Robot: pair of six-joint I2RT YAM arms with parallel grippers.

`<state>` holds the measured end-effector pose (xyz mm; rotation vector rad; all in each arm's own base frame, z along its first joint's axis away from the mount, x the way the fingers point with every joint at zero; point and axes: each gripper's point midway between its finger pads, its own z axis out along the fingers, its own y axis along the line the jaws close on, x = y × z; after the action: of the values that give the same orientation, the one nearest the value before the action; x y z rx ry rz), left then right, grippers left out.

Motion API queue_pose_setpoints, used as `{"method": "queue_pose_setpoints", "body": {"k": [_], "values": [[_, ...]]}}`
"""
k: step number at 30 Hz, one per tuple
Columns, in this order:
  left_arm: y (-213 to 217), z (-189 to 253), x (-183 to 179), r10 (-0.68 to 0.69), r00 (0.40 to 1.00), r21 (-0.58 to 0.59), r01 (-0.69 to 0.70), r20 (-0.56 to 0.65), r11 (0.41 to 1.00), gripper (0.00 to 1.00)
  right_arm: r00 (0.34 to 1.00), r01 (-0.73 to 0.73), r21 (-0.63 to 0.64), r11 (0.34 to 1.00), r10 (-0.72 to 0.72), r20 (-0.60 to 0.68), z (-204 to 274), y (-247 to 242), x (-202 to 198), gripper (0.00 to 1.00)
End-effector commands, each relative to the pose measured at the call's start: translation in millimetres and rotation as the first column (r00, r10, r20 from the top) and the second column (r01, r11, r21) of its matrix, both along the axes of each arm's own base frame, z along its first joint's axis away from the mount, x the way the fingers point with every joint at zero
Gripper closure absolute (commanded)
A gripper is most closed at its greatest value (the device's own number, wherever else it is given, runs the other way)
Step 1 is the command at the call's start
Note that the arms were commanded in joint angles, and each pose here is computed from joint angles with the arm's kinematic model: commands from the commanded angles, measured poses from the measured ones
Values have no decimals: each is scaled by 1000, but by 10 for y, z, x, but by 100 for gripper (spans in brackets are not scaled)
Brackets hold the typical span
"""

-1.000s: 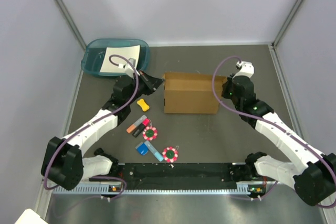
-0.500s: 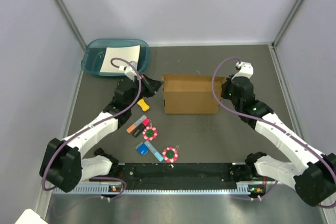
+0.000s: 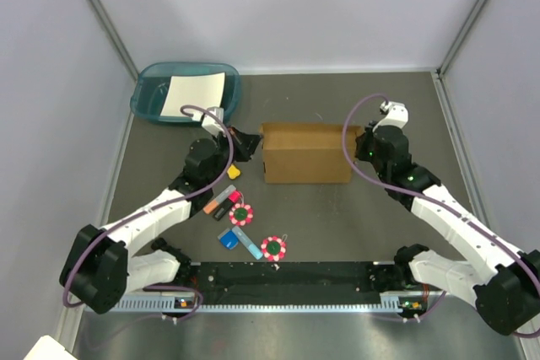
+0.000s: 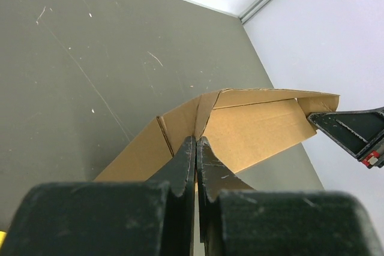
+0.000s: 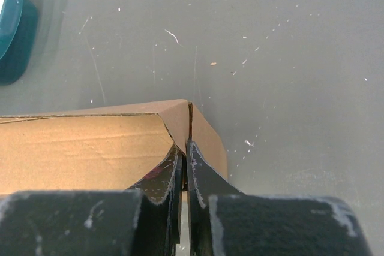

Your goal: Fold the paper box

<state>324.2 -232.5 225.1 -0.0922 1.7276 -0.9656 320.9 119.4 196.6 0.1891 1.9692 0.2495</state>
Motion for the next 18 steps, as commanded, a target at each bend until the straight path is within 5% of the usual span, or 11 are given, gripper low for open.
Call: {"method": "queue_pose_setpoints", "body": {"k": [1, 7, 18], "values": [[-107, -427, -201, -58, 995, 90, 65, -80, 994, 100, 958, -44, -130, 991, 5, -287, -808, -154, -434, 100], [-140, -533, -280, -51, 998, 190, 46, 25, 981, 100, 963, -42, -108, 993, 11, -270, -751, -142, -445, 100], [154, -793, -347, 47, 998, 266, -54, 31, 963, 100, 969, -39, -96, 995, 14, -248, -669, -144, -446, 100]]}}
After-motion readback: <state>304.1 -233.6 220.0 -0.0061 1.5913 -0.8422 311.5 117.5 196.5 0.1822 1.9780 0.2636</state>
